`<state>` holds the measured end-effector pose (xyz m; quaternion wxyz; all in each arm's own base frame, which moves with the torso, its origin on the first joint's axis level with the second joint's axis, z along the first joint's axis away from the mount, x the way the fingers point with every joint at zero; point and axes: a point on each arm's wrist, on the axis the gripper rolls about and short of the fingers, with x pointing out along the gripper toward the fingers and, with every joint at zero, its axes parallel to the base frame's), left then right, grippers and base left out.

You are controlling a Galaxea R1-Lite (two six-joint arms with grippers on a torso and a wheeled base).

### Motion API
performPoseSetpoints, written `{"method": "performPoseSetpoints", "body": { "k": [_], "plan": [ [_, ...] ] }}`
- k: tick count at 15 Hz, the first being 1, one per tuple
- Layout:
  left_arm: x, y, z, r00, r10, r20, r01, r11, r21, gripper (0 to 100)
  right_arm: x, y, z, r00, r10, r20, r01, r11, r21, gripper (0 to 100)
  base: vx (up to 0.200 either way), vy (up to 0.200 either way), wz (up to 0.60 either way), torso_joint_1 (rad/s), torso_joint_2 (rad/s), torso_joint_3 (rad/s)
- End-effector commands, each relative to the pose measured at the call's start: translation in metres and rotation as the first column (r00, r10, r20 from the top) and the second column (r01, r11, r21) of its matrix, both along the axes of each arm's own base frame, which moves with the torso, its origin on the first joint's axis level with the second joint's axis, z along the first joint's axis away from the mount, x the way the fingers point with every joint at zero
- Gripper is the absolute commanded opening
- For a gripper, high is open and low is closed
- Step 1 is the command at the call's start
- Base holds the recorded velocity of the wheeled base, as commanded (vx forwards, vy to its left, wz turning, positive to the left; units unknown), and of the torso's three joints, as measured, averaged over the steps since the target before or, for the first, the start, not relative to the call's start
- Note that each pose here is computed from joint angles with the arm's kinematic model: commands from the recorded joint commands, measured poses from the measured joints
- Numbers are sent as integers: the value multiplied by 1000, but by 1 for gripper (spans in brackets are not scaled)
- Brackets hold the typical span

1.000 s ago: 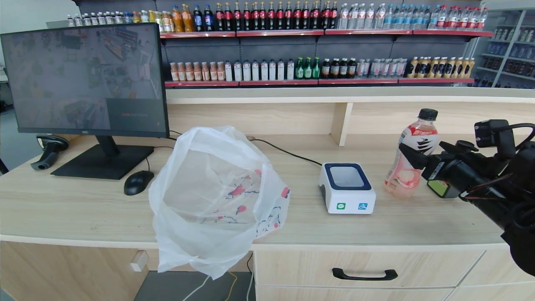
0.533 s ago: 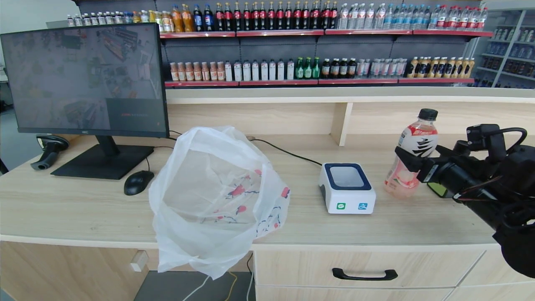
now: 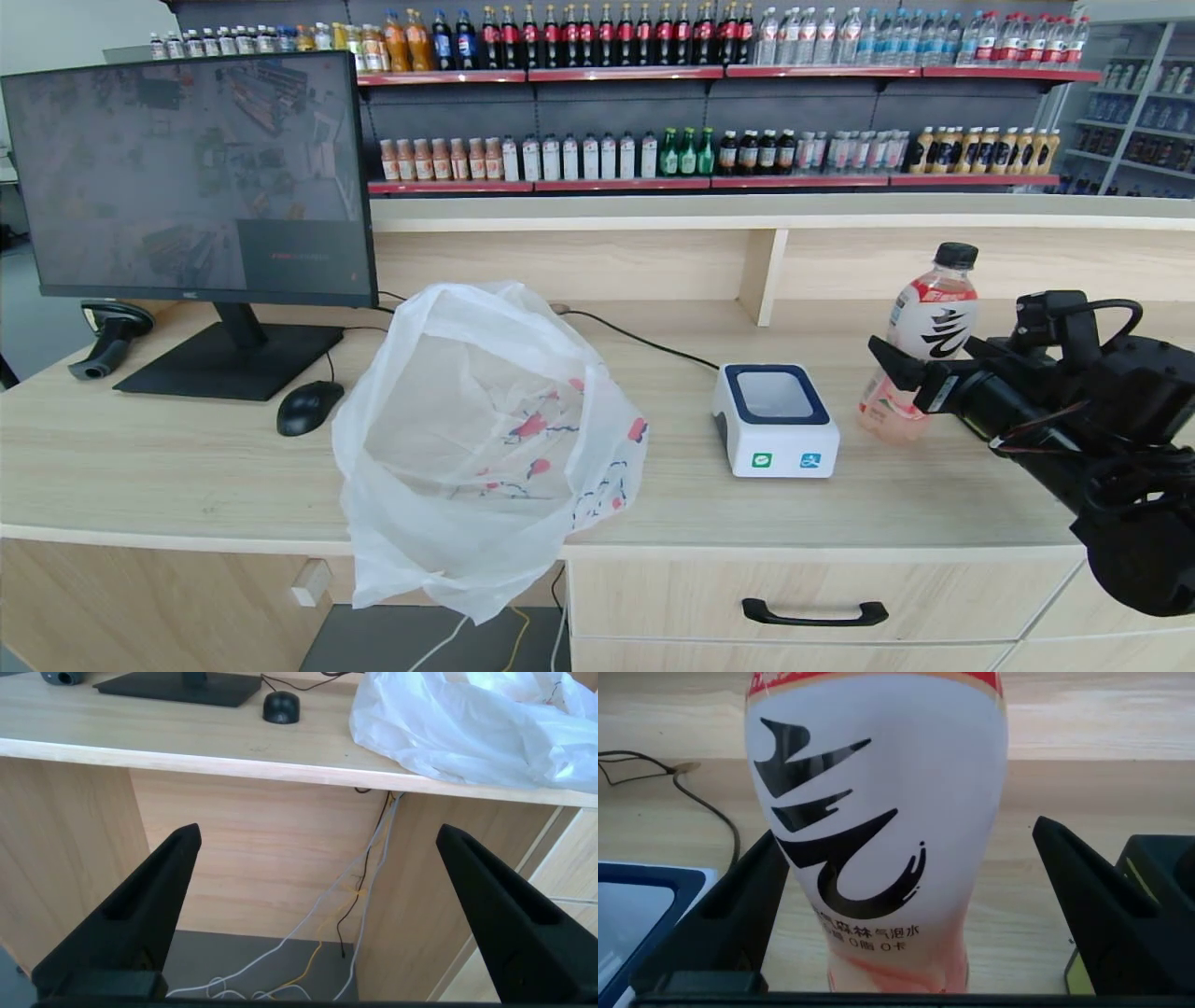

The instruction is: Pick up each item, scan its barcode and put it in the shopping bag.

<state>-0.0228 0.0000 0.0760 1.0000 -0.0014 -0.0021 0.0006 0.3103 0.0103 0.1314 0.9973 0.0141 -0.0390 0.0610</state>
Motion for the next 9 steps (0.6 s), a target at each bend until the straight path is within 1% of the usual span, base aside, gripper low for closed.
{"method": "performPoseSetpoints", "body": {
  "k": [1, 9],
  "plan": [
    [0, 0, 0, 1000, 0, 0, 0, 1000, 0, 100, 7, 0, -4, 1000, 0, -5, 0, 1000, -1, 100, 0, 0, 0, 0, 0, 0],
    [0, 0, 0, 1000, 0, 0, 0, 1000, 0, 100, 16, 1, -3, 1000, -1, 12, 1, 1000, 0, 100, 0, 0, 0, 0, 0, 0]
  ]
}}
